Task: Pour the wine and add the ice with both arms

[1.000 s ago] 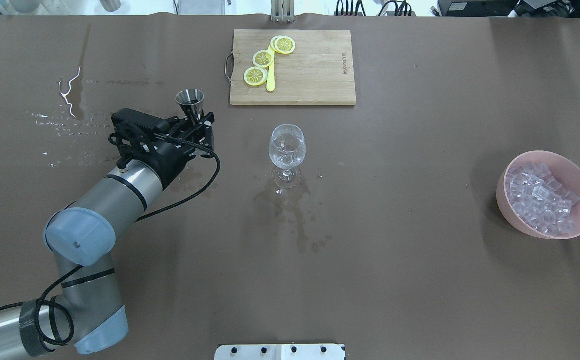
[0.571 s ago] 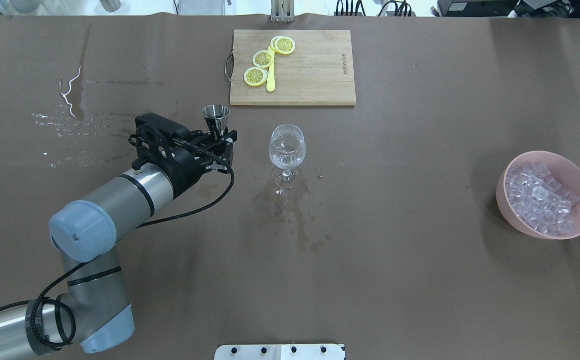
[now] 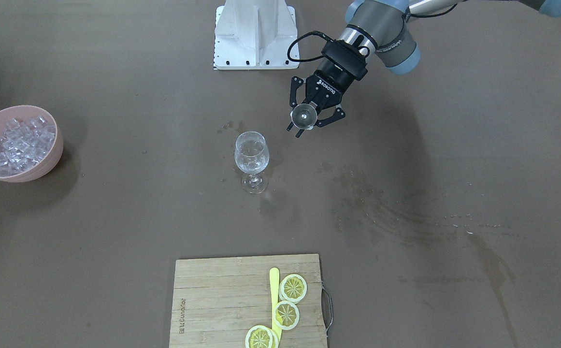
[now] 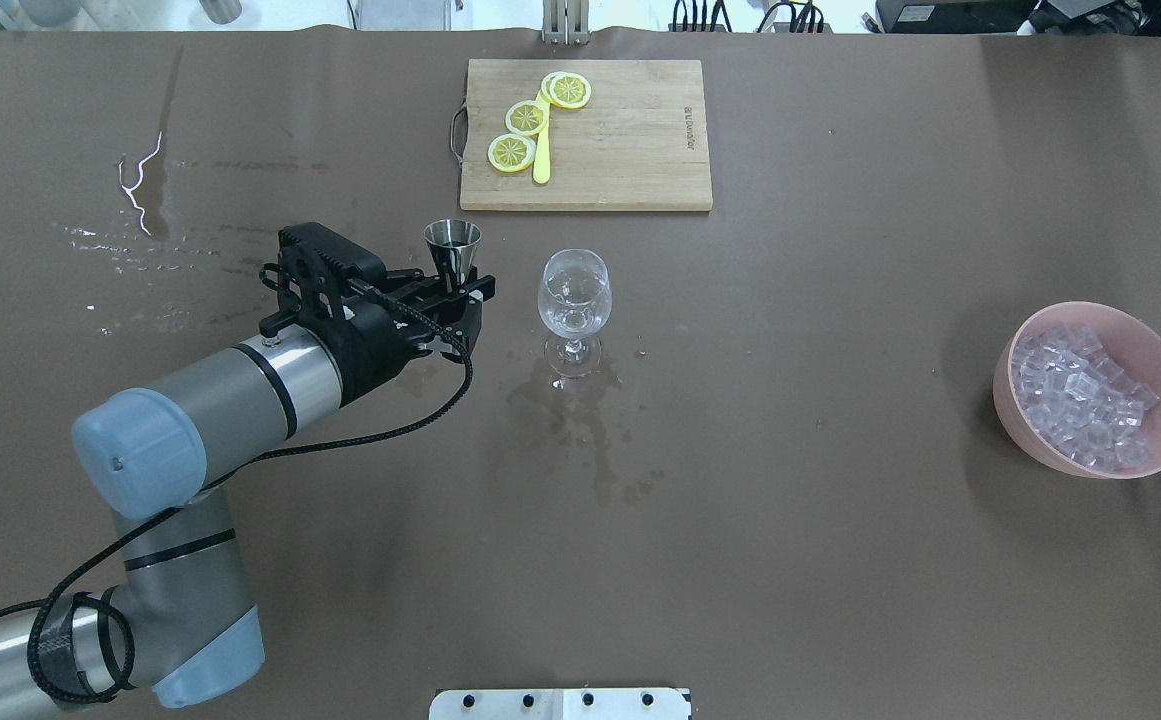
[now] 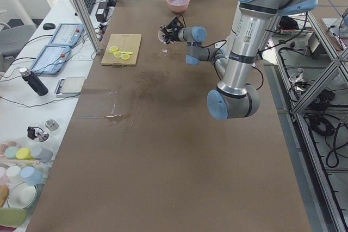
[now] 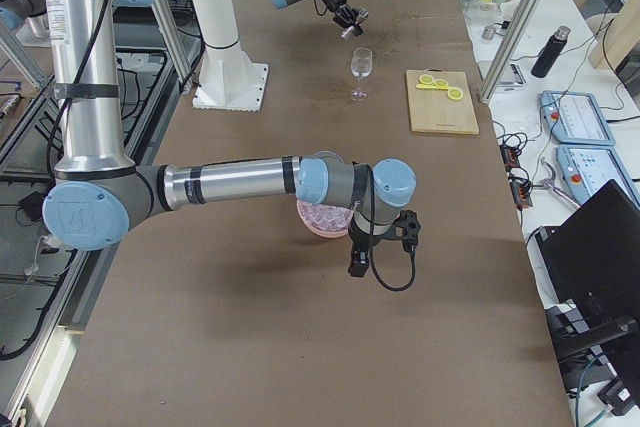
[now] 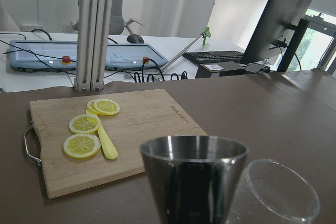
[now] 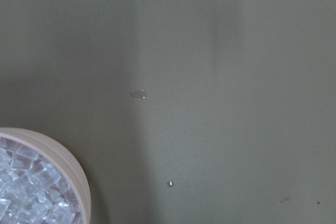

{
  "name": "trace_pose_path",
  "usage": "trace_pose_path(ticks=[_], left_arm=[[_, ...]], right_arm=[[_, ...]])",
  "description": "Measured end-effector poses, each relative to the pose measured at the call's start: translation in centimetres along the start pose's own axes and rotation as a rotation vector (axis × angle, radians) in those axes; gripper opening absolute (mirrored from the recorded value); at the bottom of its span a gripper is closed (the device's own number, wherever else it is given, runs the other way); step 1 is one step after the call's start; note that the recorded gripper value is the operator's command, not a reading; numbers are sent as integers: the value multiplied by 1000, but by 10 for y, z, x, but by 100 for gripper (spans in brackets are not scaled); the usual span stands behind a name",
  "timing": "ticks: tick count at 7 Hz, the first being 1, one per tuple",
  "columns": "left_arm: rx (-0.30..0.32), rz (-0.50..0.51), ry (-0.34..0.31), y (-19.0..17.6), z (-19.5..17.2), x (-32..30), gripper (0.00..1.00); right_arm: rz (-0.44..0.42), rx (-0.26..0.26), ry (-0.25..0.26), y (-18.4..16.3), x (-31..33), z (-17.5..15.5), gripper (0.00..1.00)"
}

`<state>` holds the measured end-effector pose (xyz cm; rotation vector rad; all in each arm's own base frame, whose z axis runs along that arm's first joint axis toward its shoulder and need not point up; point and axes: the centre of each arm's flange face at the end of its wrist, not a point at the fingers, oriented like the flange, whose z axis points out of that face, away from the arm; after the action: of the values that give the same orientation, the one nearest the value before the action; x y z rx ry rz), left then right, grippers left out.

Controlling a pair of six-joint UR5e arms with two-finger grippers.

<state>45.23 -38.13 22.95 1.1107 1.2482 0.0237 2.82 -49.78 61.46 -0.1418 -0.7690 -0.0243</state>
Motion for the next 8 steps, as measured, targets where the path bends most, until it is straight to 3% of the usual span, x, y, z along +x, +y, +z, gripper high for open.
trace_pose_path(ticks=[4, 6, 8], left_arm=[[14, 56, 3, -12, 0, 12, 0], [10, 136, -9, -39, -14, 30, 0], [-11, 195, -31, -43, -15, 32, 0]], right_arm=[[-1, -3, 0, -7, -1, 0, 100], [-7, -2, 1, -11, -5, 0, 100], [-7, -4, -1, -13, -6, 1, 100]])
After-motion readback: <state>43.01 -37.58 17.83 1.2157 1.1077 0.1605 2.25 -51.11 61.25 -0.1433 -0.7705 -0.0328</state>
